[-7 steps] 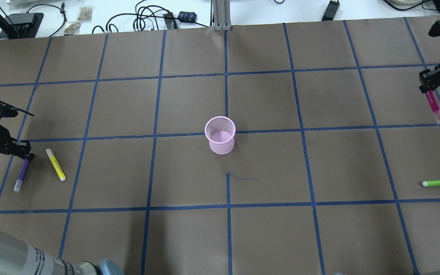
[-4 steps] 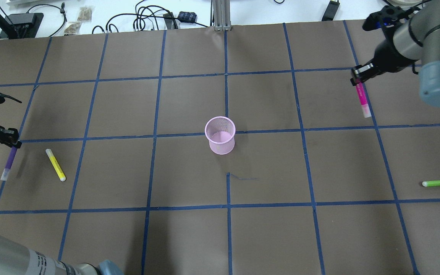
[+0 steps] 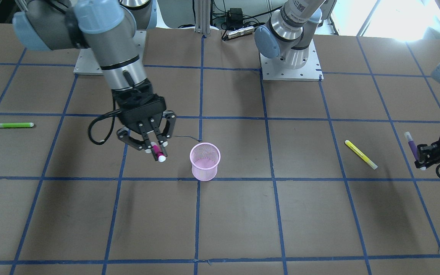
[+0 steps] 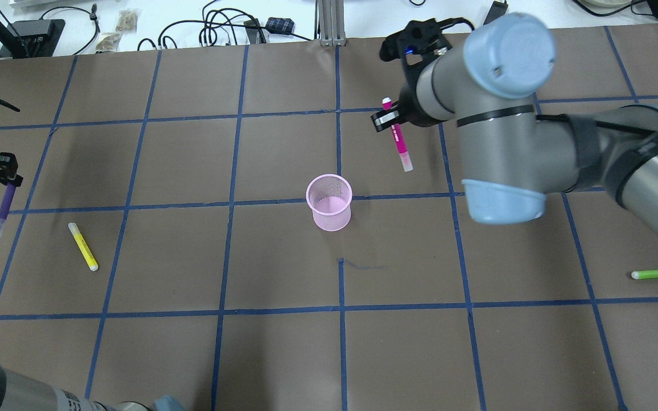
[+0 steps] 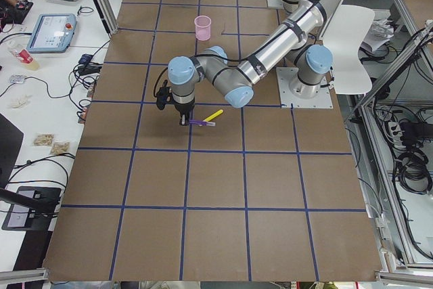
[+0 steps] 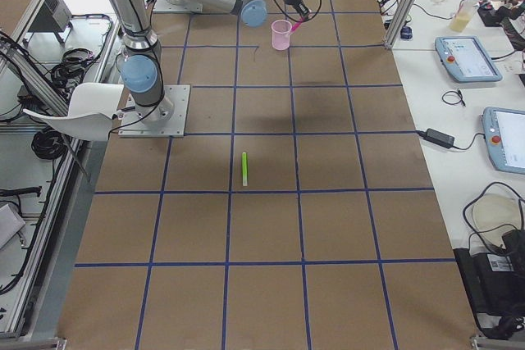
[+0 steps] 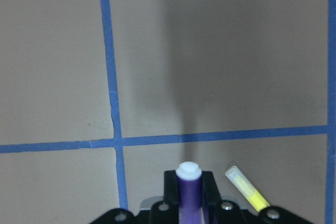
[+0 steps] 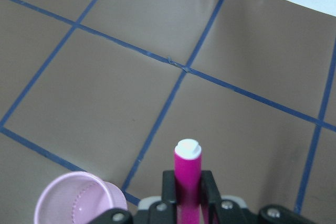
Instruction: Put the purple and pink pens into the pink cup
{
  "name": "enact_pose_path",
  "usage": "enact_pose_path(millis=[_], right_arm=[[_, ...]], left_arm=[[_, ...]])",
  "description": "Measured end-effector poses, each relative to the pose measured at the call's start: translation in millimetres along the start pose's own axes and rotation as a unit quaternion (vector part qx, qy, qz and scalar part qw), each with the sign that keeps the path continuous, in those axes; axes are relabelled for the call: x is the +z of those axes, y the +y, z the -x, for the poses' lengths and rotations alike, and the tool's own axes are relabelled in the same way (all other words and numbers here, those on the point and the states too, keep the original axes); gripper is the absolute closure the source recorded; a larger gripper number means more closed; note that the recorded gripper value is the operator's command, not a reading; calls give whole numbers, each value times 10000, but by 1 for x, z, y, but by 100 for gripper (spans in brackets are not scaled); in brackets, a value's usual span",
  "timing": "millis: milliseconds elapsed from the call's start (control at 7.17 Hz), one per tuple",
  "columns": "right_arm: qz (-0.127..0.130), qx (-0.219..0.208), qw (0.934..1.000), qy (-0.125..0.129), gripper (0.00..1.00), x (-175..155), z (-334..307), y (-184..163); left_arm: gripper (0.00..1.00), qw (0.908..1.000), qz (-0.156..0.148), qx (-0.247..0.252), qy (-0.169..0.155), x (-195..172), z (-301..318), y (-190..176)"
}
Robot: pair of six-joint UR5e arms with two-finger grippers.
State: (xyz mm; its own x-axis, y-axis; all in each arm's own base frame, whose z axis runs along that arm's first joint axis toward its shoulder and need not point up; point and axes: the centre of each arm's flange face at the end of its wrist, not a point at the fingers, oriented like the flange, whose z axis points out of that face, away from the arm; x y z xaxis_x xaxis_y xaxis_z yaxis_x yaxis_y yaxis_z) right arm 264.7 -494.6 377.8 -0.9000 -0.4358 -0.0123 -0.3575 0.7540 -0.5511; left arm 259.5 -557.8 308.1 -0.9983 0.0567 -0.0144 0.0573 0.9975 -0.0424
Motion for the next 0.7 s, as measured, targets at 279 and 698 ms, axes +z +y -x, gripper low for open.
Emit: enact_pose_path(millis=[279, 698], right_arm=[[-473, 273, 9984, 175, 100, 22, 73, 12], [-871, 486, 9938, 487, 100, 58, 105, 26]], left_arm=[[100, 9998, -161, -109, -19, -32, -49, -13], [100, 9978, -270, -604, 47, -80, -151, -24]])
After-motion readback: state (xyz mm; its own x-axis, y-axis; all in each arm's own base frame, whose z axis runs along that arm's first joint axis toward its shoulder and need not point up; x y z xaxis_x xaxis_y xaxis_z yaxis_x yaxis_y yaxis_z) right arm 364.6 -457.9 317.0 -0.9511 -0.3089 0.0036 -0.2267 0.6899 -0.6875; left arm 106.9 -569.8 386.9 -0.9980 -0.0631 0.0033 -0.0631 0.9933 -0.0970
